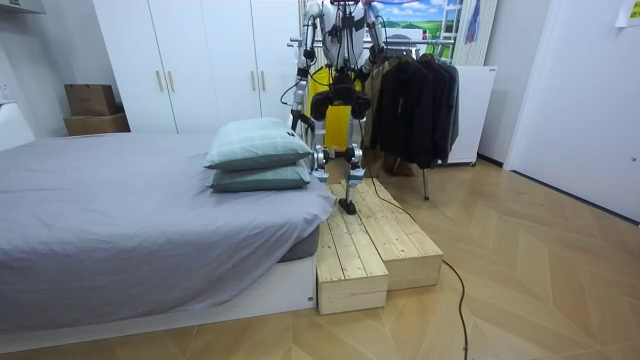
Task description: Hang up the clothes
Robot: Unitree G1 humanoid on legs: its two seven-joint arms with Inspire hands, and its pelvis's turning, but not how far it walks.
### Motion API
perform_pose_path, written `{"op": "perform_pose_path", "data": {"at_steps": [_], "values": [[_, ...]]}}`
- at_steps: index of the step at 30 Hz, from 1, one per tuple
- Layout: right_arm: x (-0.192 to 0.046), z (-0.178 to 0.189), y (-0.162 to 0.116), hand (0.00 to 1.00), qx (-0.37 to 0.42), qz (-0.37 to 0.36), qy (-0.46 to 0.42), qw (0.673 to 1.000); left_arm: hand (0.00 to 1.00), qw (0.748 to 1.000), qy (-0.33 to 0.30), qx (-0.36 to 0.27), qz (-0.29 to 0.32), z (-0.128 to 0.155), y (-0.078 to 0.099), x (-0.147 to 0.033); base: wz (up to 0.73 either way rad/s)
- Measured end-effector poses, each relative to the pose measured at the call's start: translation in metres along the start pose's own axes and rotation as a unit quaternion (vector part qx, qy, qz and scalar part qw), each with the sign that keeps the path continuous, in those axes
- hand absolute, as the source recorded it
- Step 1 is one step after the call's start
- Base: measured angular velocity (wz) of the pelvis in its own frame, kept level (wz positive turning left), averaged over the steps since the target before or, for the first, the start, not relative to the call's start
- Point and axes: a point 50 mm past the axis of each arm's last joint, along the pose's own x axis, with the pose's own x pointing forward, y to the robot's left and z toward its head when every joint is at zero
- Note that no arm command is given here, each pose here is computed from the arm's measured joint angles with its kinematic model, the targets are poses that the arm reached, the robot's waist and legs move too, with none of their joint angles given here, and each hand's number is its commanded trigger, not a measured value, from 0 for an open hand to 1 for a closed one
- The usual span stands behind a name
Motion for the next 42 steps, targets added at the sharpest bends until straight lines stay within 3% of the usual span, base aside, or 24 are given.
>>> {"op": "perform_pose_path", "data": {"at_steps": [8, 13, 22, 31, 42], "values": [[0.000, 0.009, -0.008, 0.00, 0.031, -0.031, -0.017, 0.999, 0.00, 1.000, 0.007, -0.005, -0.001, -0.002, -0.001, 0.000, 0.00], [-0.002, 0.019, -0.037, 0.00, 0.055, -0.104, -0.047, 0.992, 0.00, 1.000, 0.010, -0.020, 0.000, -0.004, 0.000, 0.000, 0.00], [-0.006, 0.032, -0.060, 0.00, 0.072, -0.171, -0.079, 0.979, 0.00, 0.999, 0.013, -0.035, 0.003, -0.004, 0.002, 0.000, -0.01], [-0.009, 0.031, -0.071, 0.00, 0.119, -0.202, -0.080, 0.969, 0.00, 0.999, 0.022, -0.046, 0.004, -0.006, 0.002, 0.000, -0.02], [-0.014, 0.021, -0.074, 0.00, 0.111, -0.204, -0.065, 0.970, 0.00, 0.999, 0.024, -0.040, 0.005, -0.008, 0.003, 0.000, 0.00]]}}
